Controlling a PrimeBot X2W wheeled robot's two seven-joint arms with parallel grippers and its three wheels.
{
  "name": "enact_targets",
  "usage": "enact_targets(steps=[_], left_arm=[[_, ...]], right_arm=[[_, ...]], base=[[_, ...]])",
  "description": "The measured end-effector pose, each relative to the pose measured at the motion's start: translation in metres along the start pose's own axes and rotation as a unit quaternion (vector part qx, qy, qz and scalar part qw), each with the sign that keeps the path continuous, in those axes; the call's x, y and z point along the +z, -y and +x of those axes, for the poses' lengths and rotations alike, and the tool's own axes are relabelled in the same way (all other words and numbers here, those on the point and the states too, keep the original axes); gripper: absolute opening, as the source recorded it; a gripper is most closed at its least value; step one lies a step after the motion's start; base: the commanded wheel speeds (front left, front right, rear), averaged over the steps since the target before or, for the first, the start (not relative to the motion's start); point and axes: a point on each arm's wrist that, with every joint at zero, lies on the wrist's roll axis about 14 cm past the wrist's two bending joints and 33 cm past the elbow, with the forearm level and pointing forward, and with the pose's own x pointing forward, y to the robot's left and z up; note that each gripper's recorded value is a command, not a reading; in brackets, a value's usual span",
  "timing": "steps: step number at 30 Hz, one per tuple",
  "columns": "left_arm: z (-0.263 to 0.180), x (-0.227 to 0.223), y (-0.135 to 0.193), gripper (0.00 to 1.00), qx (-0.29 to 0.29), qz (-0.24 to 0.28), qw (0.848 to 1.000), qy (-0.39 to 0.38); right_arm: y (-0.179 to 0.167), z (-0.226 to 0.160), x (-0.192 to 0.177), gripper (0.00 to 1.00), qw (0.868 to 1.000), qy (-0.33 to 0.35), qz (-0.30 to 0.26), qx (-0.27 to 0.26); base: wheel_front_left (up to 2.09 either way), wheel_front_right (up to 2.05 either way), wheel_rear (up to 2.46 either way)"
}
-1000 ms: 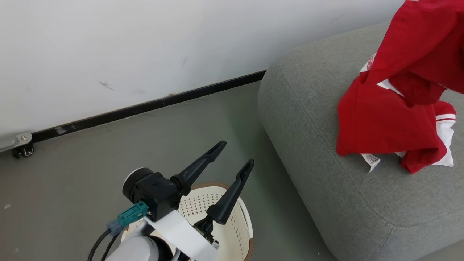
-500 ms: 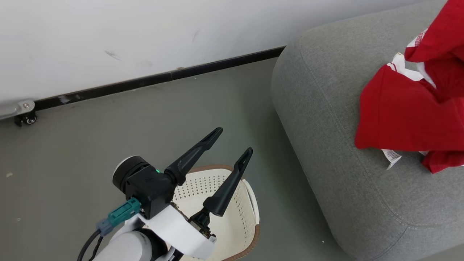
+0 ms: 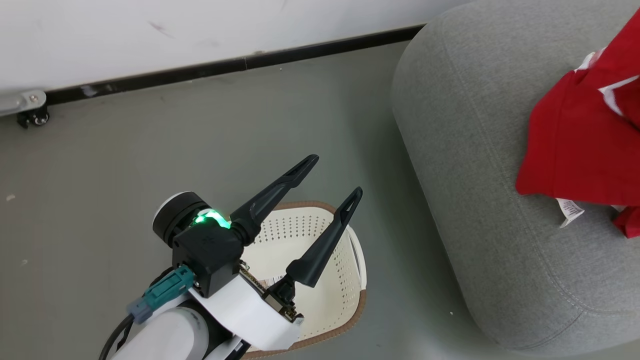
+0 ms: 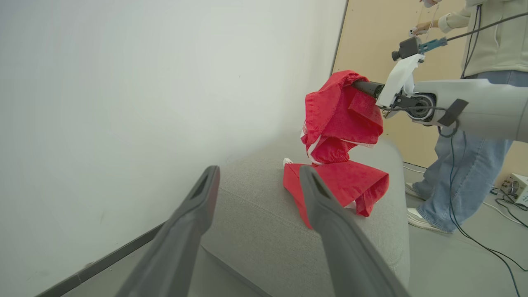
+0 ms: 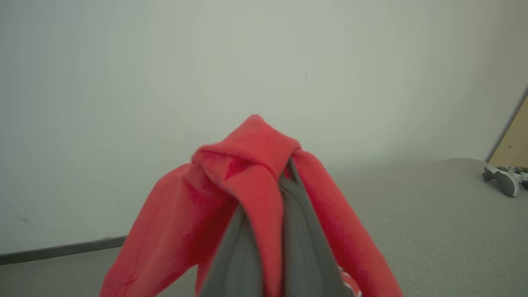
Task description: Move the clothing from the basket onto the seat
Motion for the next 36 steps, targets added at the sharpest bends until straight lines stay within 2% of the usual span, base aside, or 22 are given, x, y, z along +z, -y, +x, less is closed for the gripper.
enact_targets(steps=[5, 11, 15, 22, 26, 29, 30, 32, 33, 36], left_arm=[[0.001, -0.006, -0.007, 1.00, 0.001, 0.001, 1.000, -0.006], [0.004, -0.014, -0.014, 1.00, 0.001, 0.001, 1.000, -0.013], [0.007, -0.018, -0.019, 1.00, 0.000, 0.002, 1.000, -0.016], [0.012, -0.026, -0.023, 1.00, -0.003, -0.002, 1.000, -0.023], [0.014, -0.028, -0.022, 1.00, -0.006, -0.003, 1.000, -0.022], [0.015, -0.029, -0.021, 1.00, -0.008, -0.003, 1.000, -0.023], [0.015, -0.029, -0.020, 1.00, -0.009, -0.002, 1.000, -0.021], [0.016, -0.029, -0.019, 1.00, -0.010, -0.002, 1.000, -0.021], [0.017, -0.028, -0.018, 1.00, -0.011, -0.003, 1.000, -0.020], [0.019, -0.027, -0.015, 1.00, -0.015, -0.003, 1.000, -0.017]], right_arm=[[-0.018, -0.002, -0.052, 0.00, 0.998, -0.055, 0.006, 0.008], [-0.017, -0.015, -0.103, 0.00, 0.993, -0.114, 0.014, -0.009], [-0.008, -0.022, -0.121, 0.00, 0.990, -0.135, 0.020, -0.029], [-0.016, -0.030, -0.140, 0.02, 0.987, -0.153, 0.030, -0.031], [-0.014, -0.039, -0.149, 0.33, 0.985, -0.162, 0.034, -0.037], [-0.012, -0.041, -0.147, 0.50, 0.985, -0.159, 0.044, -0.043], [-0.010, -0.042, -0.147, 0.71, 0.985, -0.158, 0.045, -0.045], [-0.005, -0.047, -0.147, 0.95, 0.985, -0.159, 0.043, -0.050], [-0.003, -0.049, -0.147, 1.00, 0.985, -0.160, 0.043, -0.052], [0.001, -0.055, -0.147, 1.00, 0.985, -0.159, 0.043, -0.054]], base=[[0.00, 0.00, 0.00], [0.00, 0.00, 0.00], [0.00, 0.00, 0.00], [0.00, 0.00, 0.00], [0.00, 0.00, 0.00], [0.00, 0.00, 0.00], [0.00, 0.00, 0.00], [0.00, 0.00, 0.00], [0.00, 0.00, 0.00], [0.00, 0.00, 0.00]])
